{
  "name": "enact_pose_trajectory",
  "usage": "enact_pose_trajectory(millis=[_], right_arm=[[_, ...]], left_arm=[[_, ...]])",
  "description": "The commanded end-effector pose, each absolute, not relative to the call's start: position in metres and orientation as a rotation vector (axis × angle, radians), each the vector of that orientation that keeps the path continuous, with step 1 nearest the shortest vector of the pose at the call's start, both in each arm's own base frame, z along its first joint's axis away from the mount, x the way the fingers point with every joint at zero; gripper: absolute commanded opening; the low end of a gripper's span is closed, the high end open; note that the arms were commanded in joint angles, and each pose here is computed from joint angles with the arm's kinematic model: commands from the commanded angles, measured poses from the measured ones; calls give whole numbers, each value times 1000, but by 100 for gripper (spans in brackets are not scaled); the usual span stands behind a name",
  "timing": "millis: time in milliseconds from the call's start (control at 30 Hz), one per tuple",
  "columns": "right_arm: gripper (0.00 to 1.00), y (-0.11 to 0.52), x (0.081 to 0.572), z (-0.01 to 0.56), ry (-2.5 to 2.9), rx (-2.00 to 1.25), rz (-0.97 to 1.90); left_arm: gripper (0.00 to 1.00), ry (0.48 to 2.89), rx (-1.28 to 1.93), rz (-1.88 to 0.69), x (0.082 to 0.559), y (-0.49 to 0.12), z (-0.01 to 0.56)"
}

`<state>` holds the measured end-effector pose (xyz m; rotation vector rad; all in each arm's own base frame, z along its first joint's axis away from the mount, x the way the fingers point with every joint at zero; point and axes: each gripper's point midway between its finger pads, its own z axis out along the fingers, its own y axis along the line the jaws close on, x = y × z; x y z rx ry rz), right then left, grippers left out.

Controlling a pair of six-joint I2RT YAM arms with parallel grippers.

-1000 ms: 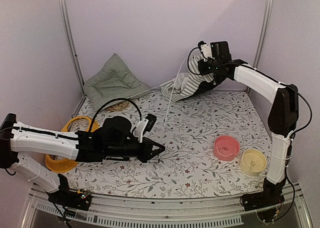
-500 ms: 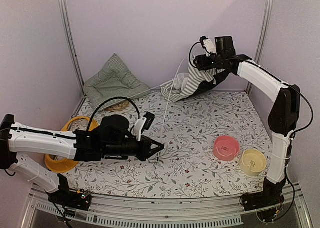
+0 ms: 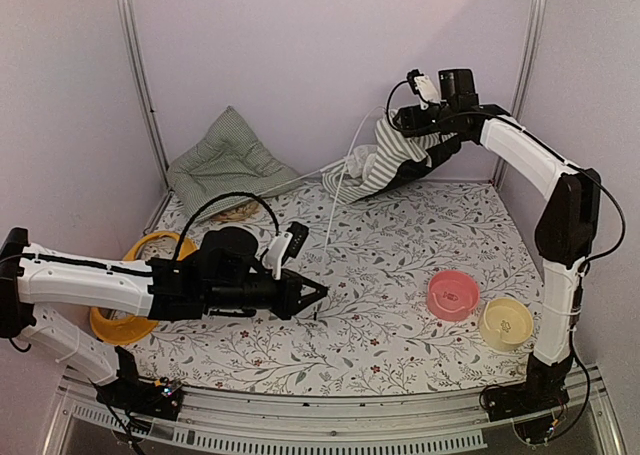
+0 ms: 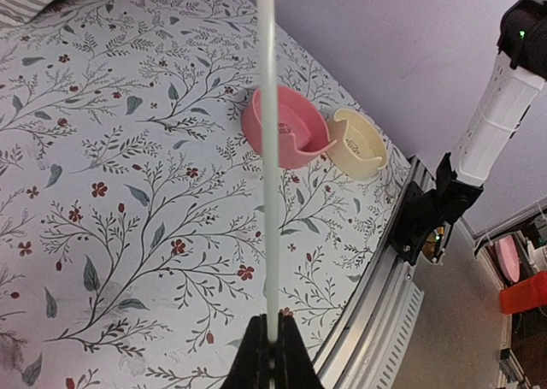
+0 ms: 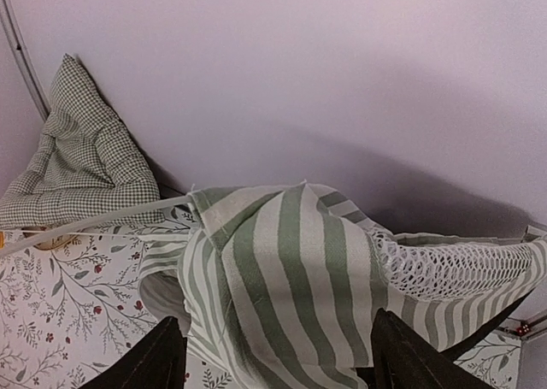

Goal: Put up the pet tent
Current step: Pick up the tent fabric from the tent.

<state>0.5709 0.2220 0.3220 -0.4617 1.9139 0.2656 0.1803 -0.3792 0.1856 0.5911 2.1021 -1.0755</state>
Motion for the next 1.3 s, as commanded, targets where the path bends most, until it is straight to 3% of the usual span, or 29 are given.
enact_pose_trajectory(millis=[0, 267, 333, 433, 500, 533, 933, 1267], right_arm=[[73, 220, 584, 315, 1914, -454, 208], [68, 231, 591, 300, 1926, -446, 182], [61, 233, 591, 296, 1931, -439, 151], [32, 236, 588, 297, 1938, -400, 146], [5, 245, 577, 296, 1945, -373, 168], [0, 250, 569, 295, 1942, -365, 168], [0, 295, 438, 258, 1857, -244, 443], [0, 299, 412, 190, 1967, -183, 467]], left_arm=[[0, 2058, 544, -1061, 194, -373, 201], [0, 2056, 544, -1068, 194, -373, 203], [0, 2057, 547, -1074, 193, -374, 203], [0, 2066, 532, -1079, 194, -374, 203], [0, 2084, 496, -1090, 199, -373, 203], [0, 2094, 479, -1112, 201, -374, 204], [0, 2242, 385, -1261, 199, -387, 210], [0, 2660, 549, -1043, 113, -325, 103]])
